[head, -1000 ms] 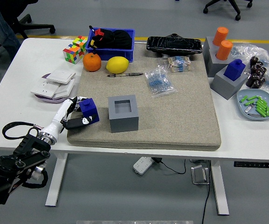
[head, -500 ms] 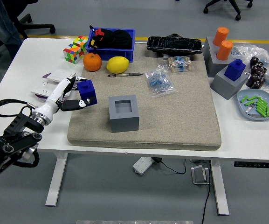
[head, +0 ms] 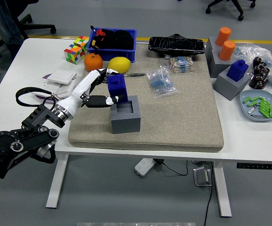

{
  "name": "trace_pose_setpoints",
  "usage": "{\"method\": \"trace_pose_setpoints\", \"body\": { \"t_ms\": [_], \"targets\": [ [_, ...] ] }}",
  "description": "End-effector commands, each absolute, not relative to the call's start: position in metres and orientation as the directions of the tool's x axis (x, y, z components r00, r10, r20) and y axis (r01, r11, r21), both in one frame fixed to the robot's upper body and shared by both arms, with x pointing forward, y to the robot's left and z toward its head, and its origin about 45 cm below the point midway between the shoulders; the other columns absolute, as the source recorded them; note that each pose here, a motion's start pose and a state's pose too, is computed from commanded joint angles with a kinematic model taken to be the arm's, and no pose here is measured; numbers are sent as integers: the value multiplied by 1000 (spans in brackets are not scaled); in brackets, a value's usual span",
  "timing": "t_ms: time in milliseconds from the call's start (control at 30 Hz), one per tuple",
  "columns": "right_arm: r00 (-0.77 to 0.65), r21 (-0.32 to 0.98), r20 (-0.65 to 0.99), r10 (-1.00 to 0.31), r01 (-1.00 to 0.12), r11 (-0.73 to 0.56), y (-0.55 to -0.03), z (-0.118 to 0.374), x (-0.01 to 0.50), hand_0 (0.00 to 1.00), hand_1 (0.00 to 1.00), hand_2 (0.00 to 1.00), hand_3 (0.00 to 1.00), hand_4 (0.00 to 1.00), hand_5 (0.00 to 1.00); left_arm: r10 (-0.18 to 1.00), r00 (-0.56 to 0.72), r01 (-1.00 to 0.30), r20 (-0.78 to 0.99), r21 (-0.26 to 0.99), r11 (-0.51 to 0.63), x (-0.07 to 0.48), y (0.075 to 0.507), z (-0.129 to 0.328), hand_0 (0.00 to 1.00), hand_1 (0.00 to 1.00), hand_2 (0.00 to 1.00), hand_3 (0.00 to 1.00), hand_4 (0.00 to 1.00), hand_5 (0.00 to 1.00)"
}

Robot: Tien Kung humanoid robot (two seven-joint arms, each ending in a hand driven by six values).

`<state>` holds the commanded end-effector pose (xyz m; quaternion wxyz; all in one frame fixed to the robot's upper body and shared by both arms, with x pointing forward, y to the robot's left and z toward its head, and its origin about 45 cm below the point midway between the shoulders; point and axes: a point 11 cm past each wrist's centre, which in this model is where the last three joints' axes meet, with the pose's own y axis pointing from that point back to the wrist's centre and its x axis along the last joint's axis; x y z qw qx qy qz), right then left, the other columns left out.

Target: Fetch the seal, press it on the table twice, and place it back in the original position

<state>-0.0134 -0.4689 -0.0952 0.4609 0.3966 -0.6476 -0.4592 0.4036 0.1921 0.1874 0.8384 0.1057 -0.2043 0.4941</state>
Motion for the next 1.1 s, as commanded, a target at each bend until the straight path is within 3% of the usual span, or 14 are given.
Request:
{"method": "trace_pose_setpoints", "body": {
  "t_ms": [367, 1100],
  "targets": [
    [-257, 960, 234, -938, -94, 265, -470, -95, -11, 734, 684, 653, 622, 726, 519, 767, 445, -872, 462, 30, 488, 410, 178, 168, 649, 528, 476, 579, 717, 2],
    [-257, 959, 236, -937, -92, 267, -471, -94, -12, 734, 684, 653, 622, 726, 519, 749, 443, -879, 493, 73, 472, 413, 195, 161, 648, 526, 476, 578, 730, 2]
  ]
}}
